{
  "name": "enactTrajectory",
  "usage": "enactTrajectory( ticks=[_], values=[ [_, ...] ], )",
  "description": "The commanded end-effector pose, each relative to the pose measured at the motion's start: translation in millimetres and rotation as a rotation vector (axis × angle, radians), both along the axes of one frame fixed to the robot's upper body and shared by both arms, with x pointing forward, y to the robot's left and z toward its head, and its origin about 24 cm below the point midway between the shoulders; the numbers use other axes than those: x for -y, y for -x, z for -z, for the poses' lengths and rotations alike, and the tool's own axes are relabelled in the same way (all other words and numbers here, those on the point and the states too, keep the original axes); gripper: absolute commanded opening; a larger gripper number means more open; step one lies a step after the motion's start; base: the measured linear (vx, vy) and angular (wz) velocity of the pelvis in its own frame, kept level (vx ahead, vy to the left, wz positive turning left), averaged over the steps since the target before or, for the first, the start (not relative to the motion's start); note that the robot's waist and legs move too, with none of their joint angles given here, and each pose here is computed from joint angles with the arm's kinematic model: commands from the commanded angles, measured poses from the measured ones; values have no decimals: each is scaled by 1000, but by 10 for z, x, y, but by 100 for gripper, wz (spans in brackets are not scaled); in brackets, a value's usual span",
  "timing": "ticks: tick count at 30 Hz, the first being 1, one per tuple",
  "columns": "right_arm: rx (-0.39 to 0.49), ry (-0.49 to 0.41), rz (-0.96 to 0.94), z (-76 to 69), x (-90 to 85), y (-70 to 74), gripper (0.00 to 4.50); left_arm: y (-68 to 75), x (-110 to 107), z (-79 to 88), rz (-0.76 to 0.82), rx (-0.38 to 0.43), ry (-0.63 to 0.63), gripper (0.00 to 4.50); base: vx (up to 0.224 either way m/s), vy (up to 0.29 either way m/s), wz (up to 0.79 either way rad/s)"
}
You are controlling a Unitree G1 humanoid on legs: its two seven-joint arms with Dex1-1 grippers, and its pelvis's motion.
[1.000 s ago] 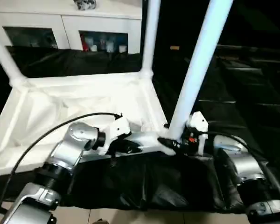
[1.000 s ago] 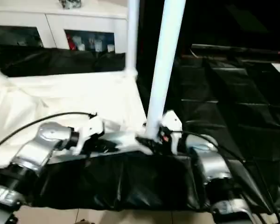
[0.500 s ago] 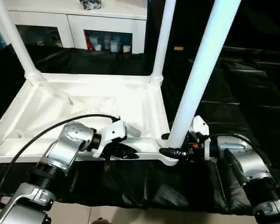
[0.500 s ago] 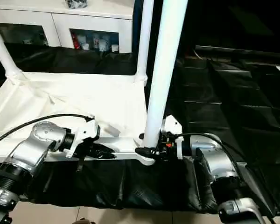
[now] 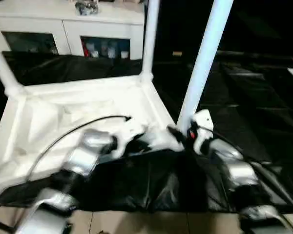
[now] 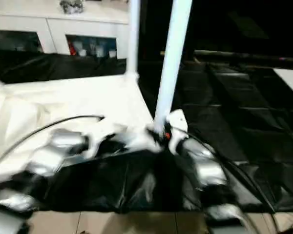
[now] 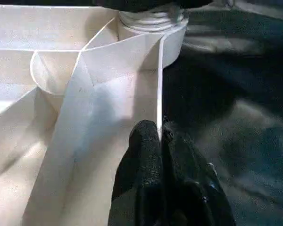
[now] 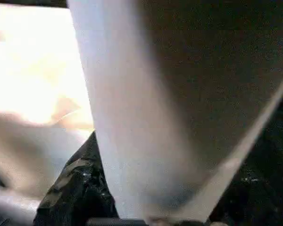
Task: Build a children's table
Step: Rotate leg to tighten
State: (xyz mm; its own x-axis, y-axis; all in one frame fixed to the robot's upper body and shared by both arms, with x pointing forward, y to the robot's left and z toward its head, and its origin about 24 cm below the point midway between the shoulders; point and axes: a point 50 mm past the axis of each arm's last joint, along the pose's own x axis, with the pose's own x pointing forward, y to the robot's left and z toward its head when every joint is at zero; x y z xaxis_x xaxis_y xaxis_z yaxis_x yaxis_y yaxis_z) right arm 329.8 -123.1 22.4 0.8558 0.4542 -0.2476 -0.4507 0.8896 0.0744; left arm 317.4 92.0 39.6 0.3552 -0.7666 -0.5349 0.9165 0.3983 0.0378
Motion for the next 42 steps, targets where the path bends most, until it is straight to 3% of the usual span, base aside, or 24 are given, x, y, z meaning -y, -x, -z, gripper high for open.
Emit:
enactTrajectory(
  ticks=[1,4,5,8,14,21,26,31,42],
  values=[
    [-155,46,-54,331,-360,164,205,82,428,18,61,-11,70,0,0,0,0],
    [-81,87,-52,269,-428,119,205,100,511,18,66,-8,76,0,0,0,0],
    [-73,83,-47,260,-435,112,237,104,522,18,68,-8,77,0,0,0,0],
    [-69,-51,-115,198,-413,133,271,118,476,9,84,-7,85,0,0,0,0],
    [-67,-56,-278,183,-268,215,320,136,313,-8,123,-11,98,0,11,-5,1],
    [-53,-34,-505,121,-29,332,320,192,68,-78,211,-46,145,0,19,-17,2],
    [-67,-51,-697,49,0,445,320,246,-36,-108,275,-69,157,0,60,-24,1],
    [-104,-8,-866,38,27,520,320,263,-151,-126,313,-86,137,0,10,-1,0],
    [-159,-4,-1006,1,53,575,239,289,-334,-140,381,-118,79,0,0,0,0]
  ],
)
